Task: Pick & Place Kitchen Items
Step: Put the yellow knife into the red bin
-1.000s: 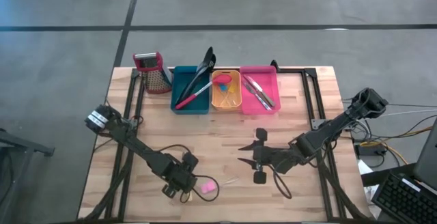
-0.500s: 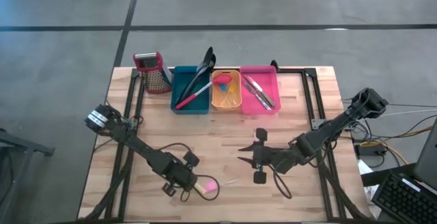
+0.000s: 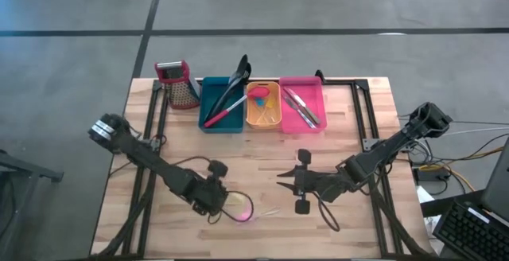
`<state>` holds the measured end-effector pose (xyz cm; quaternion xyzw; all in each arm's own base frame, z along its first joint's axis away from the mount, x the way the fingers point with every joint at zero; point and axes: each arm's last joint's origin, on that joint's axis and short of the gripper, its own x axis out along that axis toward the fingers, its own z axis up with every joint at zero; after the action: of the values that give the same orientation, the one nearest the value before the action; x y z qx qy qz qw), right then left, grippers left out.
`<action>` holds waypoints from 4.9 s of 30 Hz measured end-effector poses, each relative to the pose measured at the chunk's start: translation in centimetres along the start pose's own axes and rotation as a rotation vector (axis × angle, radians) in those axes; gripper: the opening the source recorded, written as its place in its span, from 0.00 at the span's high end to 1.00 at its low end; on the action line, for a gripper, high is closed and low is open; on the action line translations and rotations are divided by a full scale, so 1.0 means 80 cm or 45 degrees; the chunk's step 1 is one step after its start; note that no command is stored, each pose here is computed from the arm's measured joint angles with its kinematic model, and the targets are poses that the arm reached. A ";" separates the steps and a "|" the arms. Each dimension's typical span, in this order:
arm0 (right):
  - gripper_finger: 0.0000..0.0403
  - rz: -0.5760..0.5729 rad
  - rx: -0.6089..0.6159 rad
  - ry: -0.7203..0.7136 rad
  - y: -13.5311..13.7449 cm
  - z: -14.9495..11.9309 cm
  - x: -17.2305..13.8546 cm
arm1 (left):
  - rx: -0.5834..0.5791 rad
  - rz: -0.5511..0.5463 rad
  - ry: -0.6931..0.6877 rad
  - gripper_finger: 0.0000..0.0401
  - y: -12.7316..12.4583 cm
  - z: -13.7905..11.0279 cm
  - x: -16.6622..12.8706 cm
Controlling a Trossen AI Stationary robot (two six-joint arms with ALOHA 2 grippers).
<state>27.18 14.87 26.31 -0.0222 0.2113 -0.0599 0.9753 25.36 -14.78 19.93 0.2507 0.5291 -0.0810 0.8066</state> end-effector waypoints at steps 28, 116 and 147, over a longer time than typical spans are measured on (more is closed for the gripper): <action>0.56 0.009 -0.212 -0.116 0.016 0.011 0.015 | -0.131 0.249 -0.972 0.93 0.097 0.063 -0.063; 0.82 -0.415 -0.098 0.485 -0.033 0.028 0.026 | -0.299 0.534 -0.347 0.53 0.134 0.041 -0.101; 0.83 -0.898 0.389 0.026 -0.198 -0.094 -0.081 | -0.596 0.715 -0.910 0.54 0.112 -0.035 -0.072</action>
<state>16.51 -0.18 23.20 0.0526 0.1891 -0.4226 0.8848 24.17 -6.43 27.04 0.1524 0.1364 0.1790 0.9624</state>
